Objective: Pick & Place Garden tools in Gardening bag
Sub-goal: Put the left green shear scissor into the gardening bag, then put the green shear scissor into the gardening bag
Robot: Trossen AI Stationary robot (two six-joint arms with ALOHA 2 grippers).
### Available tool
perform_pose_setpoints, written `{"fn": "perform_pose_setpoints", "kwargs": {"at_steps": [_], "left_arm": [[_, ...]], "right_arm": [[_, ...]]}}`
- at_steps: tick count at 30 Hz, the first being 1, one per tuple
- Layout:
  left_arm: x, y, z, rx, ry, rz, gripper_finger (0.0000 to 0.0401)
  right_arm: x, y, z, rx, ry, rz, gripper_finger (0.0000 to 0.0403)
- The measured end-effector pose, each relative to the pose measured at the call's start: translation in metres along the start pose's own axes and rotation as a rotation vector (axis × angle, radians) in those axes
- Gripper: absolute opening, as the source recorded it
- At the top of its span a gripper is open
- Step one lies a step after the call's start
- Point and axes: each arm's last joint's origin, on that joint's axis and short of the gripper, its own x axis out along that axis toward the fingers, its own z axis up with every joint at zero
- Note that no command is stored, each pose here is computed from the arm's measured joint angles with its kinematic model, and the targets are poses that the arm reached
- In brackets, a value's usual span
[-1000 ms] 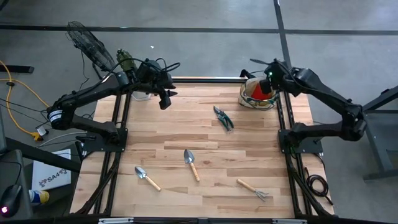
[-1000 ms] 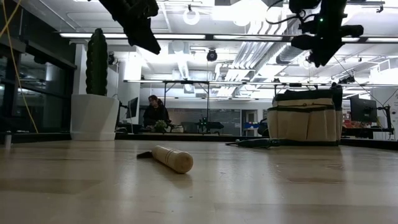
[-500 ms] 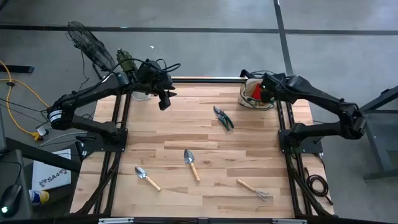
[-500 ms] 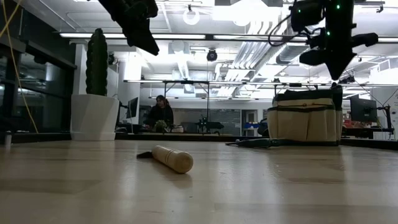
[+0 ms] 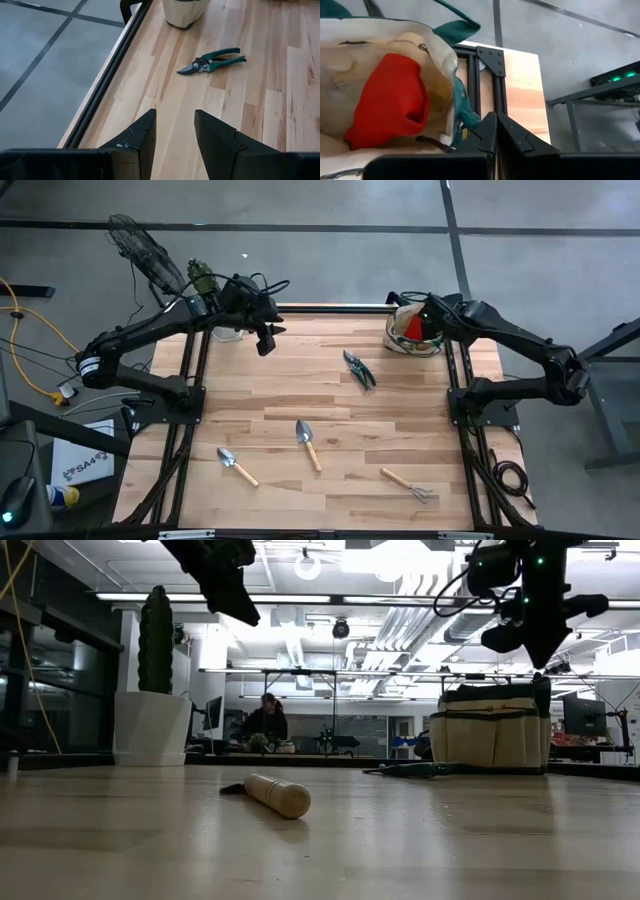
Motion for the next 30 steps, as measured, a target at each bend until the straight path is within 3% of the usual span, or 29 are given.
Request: {"fn": "perform_pose_setpoints", "kwargs": {"at_steps": [16, 30], "left_arm": [[0.0, 0.0, -0.0001, 0.0, 0.001, 0.0, 0.0129], [0.0, 0.0, 0.0, 0.009, 0.001, 0.001, 0.0129]], "right_arm": [[0.0018, 0.0008, 0.0012, 0.002, 0.035, 0.045, 0.0002], [-0.0026, 0.0019, 0.0051, 0.012, -0.059, 0.046, 0.0002]]}}
